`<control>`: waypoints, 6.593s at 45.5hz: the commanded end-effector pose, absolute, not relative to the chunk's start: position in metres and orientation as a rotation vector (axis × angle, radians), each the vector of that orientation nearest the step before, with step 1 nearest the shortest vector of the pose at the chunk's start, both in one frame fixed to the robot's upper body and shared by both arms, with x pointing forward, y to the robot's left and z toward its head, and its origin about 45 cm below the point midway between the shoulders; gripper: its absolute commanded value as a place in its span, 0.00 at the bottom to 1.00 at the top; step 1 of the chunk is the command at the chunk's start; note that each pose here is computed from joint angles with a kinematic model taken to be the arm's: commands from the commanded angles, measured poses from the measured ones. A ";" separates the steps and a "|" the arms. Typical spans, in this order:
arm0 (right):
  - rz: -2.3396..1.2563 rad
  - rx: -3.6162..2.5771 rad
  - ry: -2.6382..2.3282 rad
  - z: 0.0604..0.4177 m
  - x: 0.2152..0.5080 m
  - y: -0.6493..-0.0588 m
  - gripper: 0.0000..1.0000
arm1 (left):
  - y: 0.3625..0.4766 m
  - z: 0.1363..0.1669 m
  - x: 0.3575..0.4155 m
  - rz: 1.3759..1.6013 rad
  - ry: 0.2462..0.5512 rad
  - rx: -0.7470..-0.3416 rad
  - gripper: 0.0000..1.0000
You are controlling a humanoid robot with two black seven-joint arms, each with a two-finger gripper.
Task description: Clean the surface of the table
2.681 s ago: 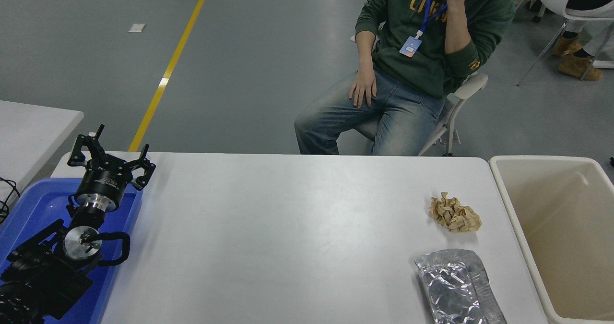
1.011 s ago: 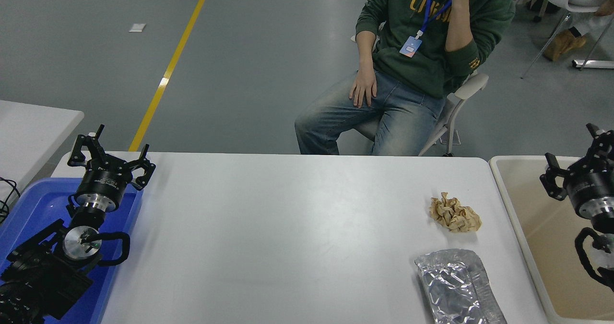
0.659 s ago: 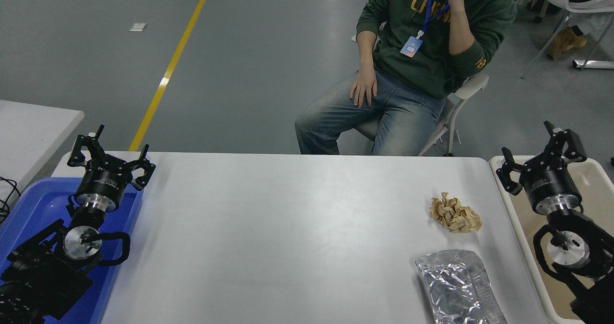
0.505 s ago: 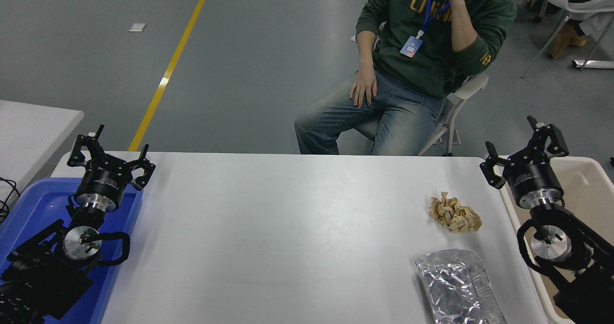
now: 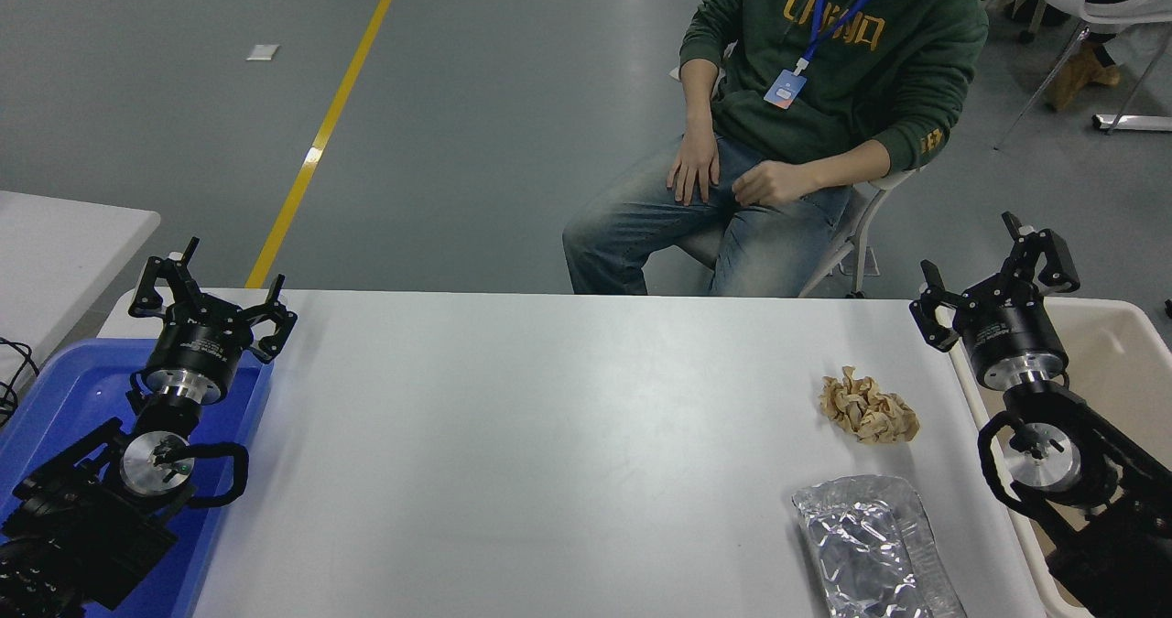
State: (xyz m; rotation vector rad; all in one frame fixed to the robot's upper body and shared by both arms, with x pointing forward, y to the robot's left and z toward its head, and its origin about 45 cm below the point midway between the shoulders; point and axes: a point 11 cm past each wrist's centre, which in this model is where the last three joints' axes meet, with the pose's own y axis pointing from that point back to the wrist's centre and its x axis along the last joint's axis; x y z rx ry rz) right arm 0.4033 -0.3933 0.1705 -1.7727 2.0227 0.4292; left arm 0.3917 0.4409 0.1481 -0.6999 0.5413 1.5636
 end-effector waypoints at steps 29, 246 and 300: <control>0.345 -2.218 2.000 0.205 0.356 -0.412 1.00 | 0.441 0.1482 0.3918 1.562 0.542 -0.701 1.00; -1.957 -3.371 1.164 0.121 0.175 -0.416 0.00 | 0.441 0.1482 0.3918 1.562 0.542 -0.701 1.00; -2.127 -3.332 1.316 0.223 0.217 -0.486 0.00 | 0.441 0.1480 0.3916 1.564 0.541 -0.700 1.00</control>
